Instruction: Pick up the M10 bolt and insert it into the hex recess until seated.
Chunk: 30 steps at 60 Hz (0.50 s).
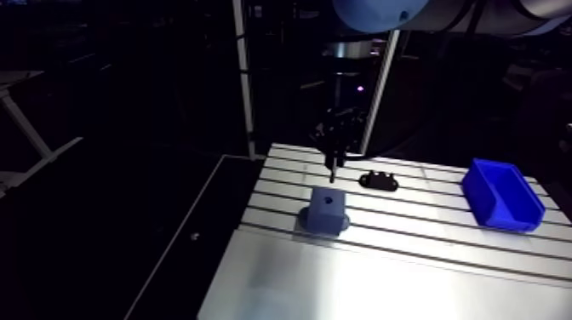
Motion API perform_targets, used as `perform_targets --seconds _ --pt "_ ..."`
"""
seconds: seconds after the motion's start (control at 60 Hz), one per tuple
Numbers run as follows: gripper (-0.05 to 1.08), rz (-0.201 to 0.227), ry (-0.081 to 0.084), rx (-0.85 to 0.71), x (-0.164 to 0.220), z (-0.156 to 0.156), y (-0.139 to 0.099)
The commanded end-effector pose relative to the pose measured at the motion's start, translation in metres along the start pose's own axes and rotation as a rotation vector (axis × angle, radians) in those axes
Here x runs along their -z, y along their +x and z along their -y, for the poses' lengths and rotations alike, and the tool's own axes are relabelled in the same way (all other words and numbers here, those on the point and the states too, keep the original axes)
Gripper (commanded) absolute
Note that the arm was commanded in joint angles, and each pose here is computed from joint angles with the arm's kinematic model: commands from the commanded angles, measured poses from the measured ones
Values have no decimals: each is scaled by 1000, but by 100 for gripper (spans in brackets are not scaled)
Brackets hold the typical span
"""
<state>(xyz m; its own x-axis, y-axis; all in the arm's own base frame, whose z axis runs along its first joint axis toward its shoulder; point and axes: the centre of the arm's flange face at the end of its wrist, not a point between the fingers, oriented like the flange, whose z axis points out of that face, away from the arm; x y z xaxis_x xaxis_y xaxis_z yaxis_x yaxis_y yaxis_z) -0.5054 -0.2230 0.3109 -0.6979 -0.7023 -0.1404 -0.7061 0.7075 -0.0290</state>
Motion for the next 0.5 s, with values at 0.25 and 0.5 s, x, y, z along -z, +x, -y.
perform_targets --seconds 0.25,0.5 --pt "91 40 -38 9 -6 6 3" --pt "91 48 -33 13 -13 9 3"
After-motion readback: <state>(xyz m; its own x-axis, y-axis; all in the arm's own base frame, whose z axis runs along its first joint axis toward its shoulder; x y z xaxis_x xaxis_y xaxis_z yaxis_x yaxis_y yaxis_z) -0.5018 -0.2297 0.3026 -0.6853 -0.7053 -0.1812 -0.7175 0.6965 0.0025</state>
